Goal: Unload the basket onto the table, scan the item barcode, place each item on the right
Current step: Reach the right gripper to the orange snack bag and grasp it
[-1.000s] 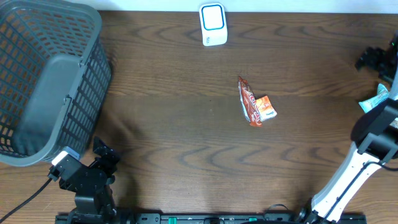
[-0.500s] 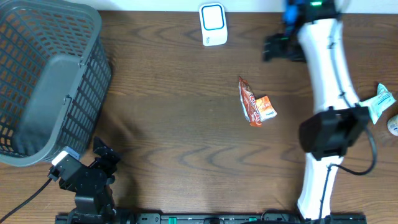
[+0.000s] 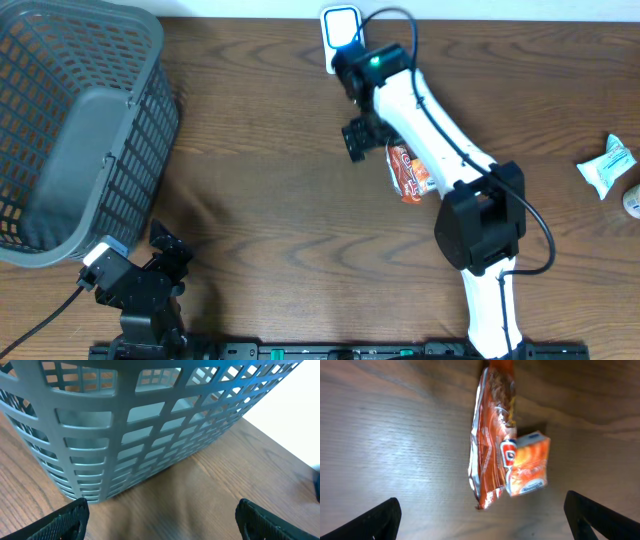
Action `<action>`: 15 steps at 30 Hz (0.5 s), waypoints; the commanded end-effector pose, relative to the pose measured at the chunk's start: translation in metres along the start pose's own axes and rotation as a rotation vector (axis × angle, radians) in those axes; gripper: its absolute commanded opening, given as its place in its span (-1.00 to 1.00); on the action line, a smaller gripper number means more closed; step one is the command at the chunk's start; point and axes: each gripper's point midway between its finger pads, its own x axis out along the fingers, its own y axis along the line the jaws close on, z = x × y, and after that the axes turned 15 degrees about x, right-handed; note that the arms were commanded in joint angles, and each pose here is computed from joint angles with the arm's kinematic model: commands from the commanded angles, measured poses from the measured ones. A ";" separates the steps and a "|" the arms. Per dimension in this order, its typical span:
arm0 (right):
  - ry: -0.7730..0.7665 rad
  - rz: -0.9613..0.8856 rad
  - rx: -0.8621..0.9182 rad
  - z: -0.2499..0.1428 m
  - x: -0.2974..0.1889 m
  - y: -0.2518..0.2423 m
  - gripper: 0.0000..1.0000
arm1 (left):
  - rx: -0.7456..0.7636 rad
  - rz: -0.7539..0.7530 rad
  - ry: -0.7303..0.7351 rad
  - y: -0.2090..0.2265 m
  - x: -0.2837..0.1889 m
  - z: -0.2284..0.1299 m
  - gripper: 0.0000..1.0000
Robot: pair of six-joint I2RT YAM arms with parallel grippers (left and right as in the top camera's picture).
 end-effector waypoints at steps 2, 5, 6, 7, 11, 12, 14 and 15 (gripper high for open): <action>-0.028 -0.120 -0.003 -0.004 0.022 -0.012 0.96 | -0.003 0.001 -0.005 0.000 -0.001 0.001 0.86; -0.046 -0.151 -0.006 -0.003 0.038 -0.014 0.85 | -0.003 0.001 -0.005 0.001 -0.001 0.001 0.86; -0.047 -0.150 -0.011 -0.004 0.042 -0.013 0.81 | -0.003 0.001 -0.005 0.001 -0.001 0.001 0.86; -0.048 -0.151 -0.017 -0.004 0.046 -0.012 0.79 | -0.003 0.001 -0.005 0.000 -0.001 0.001 0.86; -0.060 -0.165 -0.059 -0.006 0.065 -0.011 0.74 | -0.003 0.001 -0.005 0.001 -0.001 0.001 0.87; -0.066 -0.176 -0.059 -0.006 0.070 -0.012 0.73 | -0.003 0.001 -0.005 0.001 -0.001 0.001 0.86; -0.068 -0.189 -0.060 -0.009 0.078 -0.014 0.69 | -0.003 0.001 -0.005 0.000 -0.001 0.001 0.86; -0.067 -0.189 -0.062 -0.011 0.082 -0.013 0.68 | -0.003 0.001 -0.005 0.001 -0.001 0.001 0.86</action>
